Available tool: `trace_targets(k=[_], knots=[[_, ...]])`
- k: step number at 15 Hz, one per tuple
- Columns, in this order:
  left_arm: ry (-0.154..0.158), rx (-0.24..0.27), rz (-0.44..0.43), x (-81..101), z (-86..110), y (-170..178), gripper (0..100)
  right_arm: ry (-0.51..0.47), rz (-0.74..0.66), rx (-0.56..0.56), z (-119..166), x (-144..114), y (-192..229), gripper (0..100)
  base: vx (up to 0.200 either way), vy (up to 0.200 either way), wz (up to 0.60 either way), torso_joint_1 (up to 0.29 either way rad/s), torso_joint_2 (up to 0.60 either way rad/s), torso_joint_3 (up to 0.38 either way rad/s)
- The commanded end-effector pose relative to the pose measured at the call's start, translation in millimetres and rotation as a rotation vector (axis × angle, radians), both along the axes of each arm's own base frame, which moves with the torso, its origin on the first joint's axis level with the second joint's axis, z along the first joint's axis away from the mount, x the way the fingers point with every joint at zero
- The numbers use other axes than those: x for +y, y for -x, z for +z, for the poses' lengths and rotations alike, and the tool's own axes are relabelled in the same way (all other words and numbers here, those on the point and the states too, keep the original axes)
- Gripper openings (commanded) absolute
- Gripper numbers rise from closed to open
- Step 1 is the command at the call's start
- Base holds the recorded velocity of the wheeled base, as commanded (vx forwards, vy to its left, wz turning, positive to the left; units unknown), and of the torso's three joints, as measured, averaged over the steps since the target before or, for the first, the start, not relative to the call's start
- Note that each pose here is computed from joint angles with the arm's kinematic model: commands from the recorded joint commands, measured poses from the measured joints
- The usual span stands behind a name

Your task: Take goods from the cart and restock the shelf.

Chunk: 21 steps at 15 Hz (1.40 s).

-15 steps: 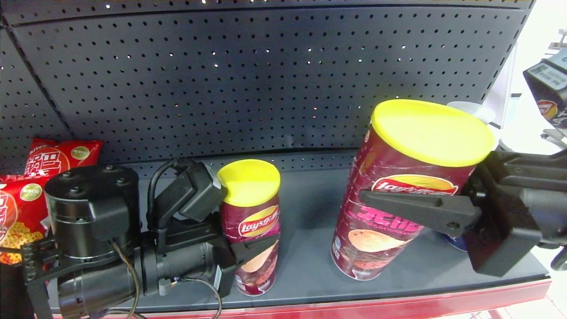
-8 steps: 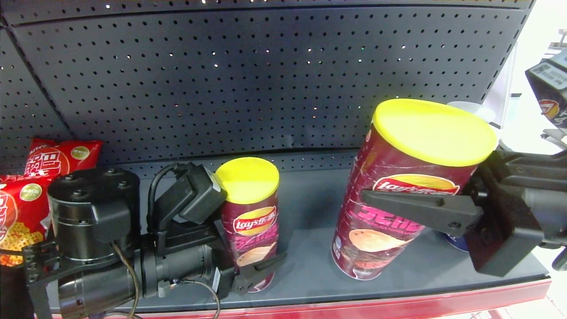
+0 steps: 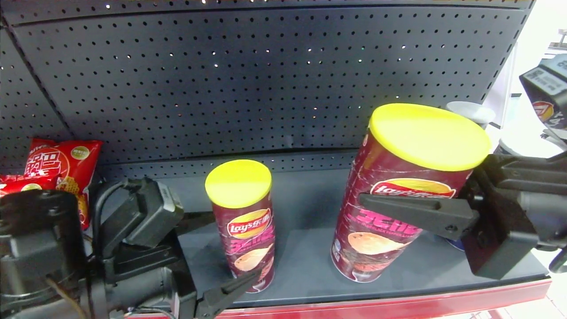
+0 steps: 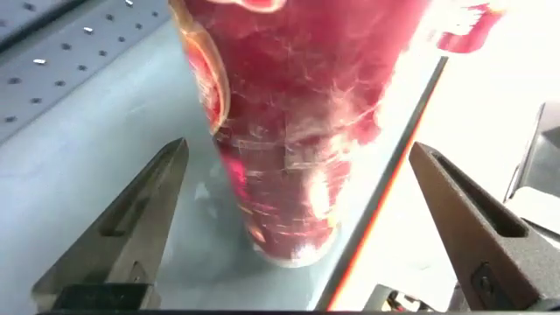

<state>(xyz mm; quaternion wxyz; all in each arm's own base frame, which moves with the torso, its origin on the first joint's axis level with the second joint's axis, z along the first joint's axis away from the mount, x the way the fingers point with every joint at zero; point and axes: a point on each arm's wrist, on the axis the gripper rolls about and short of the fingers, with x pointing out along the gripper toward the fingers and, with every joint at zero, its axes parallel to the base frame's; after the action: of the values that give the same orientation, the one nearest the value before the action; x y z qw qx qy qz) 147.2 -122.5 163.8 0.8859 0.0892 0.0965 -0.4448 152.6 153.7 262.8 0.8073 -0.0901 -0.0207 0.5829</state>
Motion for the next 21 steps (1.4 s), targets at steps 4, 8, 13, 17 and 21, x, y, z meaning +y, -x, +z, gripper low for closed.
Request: trace_targets(k=[4, 8, 13, 17, 21], knots=[[0.110, -0.150, 0.304, 81.1, 3.5, 65.3, 100, 0.022, -0.005, 0.022, -10.2, -3.7, 3.7, 0, 0.000, 0.000, 0.00, 0.000, 0.00, 0.000], [0.183, -0.351, 0.634, 113.9, 4.0, 106.2, 100, 0.026, -0.009, 0.021, -12.2, -5.7, 3.9, 0, 0.000, 0.000, 0.00, 0.000, 0.00, 0.000], [0.137, -0.264, 0.790, 121.4, -74.2, 164.2, 100, 0.014, -0.016, 0.019, -13.0, -6.2, 1.3, 0, 0.000, 0.000, 0.00, 0.000, 0.00, 0.000], [0.170, -0.158, 0.887, 121.7, -86.9, 167.3, 100, 0.008, -0.033, 0.015, -11.3, -9.4, -0.9, 0, 0.000, 0.000, 0.00, 0.000, 0.00, 0.000], [0.192, -0.185, 0.905, 122.1, -88.3, 169.7, 100, 0.005, -0.084, 0.007, -9.2, -15.7, -8.7, 0, 0.000, 0.000, 0.00, 0.000, 0.00, 0.000]])
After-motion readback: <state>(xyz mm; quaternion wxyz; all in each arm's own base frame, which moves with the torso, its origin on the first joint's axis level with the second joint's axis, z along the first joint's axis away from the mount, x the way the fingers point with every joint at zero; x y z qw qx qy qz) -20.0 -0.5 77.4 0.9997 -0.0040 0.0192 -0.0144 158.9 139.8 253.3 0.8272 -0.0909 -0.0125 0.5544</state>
